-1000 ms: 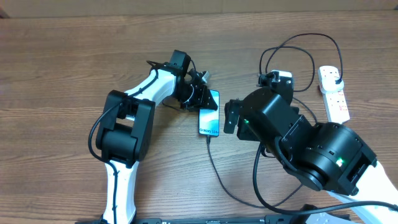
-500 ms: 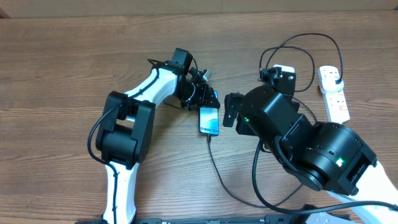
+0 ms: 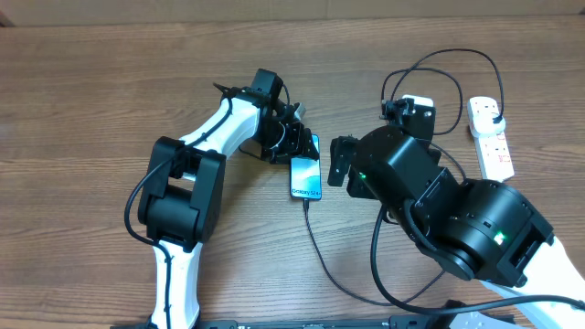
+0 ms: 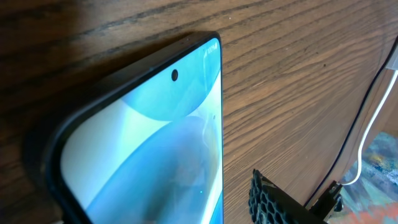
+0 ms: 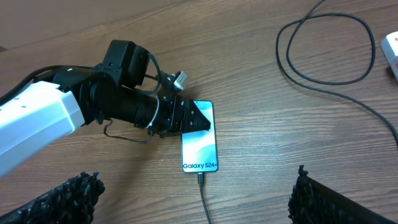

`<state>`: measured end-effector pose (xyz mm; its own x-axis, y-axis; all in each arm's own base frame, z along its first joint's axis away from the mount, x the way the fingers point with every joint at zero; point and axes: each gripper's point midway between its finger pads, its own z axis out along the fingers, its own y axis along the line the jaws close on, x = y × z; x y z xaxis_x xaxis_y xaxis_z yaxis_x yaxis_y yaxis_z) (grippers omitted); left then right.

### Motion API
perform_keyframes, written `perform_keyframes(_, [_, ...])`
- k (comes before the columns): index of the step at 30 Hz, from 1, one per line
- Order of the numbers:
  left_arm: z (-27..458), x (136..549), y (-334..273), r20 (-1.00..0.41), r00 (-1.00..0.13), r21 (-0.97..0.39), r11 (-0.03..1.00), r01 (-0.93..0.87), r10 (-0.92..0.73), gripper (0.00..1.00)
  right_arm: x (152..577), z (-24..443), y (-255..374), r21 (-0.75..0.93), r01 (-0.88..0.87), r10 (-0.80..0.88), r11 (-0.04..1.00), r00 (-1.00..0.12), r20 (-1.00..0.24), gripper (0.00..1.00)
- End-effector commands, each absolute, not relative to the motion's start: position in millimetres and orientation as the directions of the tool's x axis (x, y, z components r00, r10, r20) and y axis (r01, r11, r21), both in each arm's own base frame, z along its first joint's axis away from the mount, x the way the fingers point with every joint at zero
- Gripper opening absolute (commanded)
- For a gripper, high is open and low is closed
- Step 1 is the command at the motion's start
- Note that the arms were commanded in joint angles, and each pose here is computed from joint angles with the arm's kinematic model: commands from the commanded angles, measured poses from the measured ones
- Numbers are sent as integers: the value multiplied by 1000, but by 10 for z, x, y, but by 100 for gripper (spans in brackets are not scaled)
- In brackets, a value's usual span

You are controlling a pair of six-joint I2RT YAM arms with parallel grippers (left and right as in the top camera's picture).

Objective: Plug charger to phone and switch on socket
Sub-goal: 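Set the phone flat on the table and open the left gripper, then withdraw the left gripper and bring the right gripper to the power strip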

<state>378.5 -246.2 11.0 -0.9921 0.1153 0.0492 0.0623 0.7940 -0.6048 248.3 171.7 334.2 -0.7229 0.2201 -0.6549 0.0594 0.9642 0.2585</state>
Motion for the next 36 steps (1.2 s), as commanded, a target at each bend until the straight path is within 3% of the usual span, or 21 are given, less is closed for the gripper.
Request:
perform_keyframes(1, [-527, 3659, -2014, 127, -990, -370, 929, 9, 60, 58, 2477, 3442, 1710, 289, 56, 242, 956, -711, -660, 100])
perform_keyframes(3, [-535, 3659, -1992, 126, -990, -357, 934, 9, 58, 59, 2464, 3435, 1732, 296, 49, 239, 954, -719, -652, 100])
perform_keyframes(9, [-569, 3680, -1905, 114, -992, -307, 952, 16, 53, 100, 2464, 3431, 1732, 295, 49, 238, 954, -720, -652, 100])
perform_keyframes(17, [-422, 3794, -1810, 86, -993, -302, 952, 53, 82, 100, 2532, 3474, 1598, 247, 90, 242, 965, -674, -698, 100])
perform_keyframes(21, [159, 4059, -1496, 18, -1000, -234, 972, 15, 20, 100, 2599, 3501, 1355, 231, 213, 313, 950, -612, -726, 100])
perform_keyframes(24, [893, 4267, -1243, -129, -991, -191, 982, 2, -23, 100, 2666, 3450, 1035, 244, 361, 420, 900, -570, -706, 98])
perform_keyframes(30, [2577, 4176, -857, -533, -843, -130, 991, -6, -75, 100, 2781, 3248, 114, 200, 662, 608, 722, -469, -641, 41])
perform_keyframes(36, [3691, 3591, -374, -768, -632, -41, 992, -120, -108, 100, 3089, 3034, -566, 169, 761, 684, 627, -433, -587, 12])
